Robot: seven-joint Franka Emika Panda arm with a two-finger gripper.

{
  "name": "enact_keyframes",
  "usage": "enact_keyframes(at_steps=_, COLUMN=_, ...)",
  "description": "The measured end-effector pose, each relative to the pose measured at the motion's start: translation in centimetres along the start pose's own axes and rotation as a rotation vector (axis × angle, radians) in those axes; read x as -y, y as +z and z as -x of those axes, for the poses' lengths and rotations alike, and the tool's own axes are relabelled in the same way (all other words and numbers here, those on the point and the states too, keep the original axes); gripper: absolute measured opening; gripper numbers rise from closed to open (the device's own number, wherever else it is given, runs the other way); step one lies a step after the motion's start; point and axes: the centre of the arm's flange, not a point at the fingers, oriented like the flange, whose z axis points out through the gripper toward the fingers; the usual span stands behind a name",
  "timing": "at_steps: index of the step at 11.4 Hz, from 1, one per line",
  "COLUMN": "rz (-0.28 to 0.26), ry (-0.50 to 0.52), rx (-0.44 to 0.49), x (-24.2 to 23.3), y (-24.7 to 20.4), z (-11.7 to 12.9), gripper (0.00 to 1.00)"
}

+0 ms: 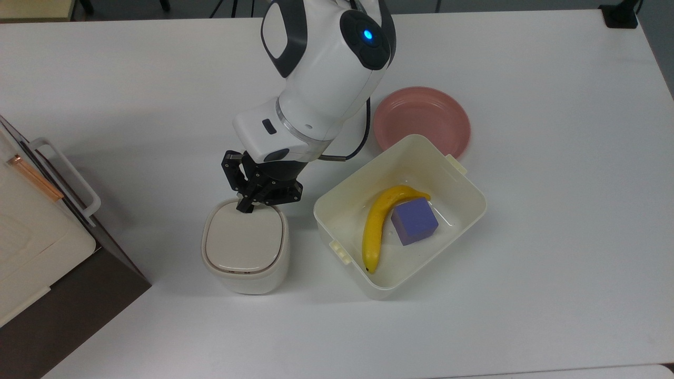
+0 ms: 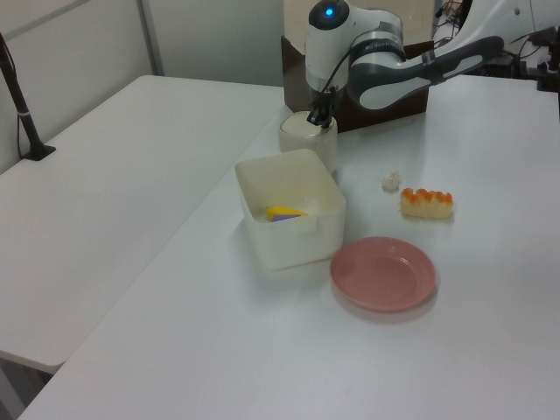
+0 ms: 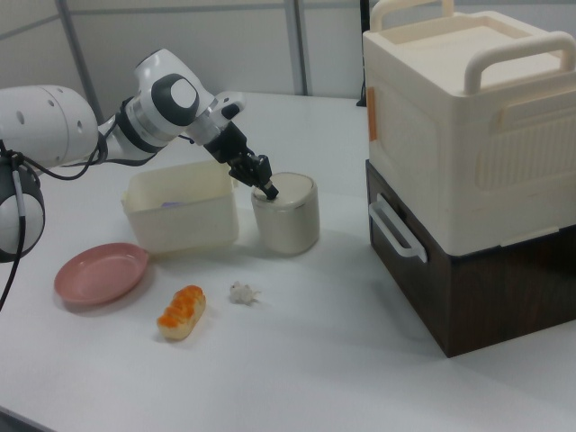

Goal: Open the trash can
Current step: 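Push the trash can lid upward with the gripper to flip it open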

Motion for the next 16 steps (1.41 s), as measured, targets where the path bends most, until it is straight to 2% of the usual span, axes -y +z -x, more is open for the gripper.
enact_keyframes(at_steps=5, rz=0.016, ry=-0.013, rx=-0.009, x=0.2, y=0.1, z=0.0, gripper=0.01)
enact_keyframes(at_steps=8, rz=0.054, ry=-0.005, rx=-0.03, x=0.7, y=0.4, z=0.1, gripper=0.01)
enact_keyframes(at_steps=16, rz=0.075, ry=-0.006, rx=-0.046, x=1.5, y=0.4, z=0.4, gripper=0.01)
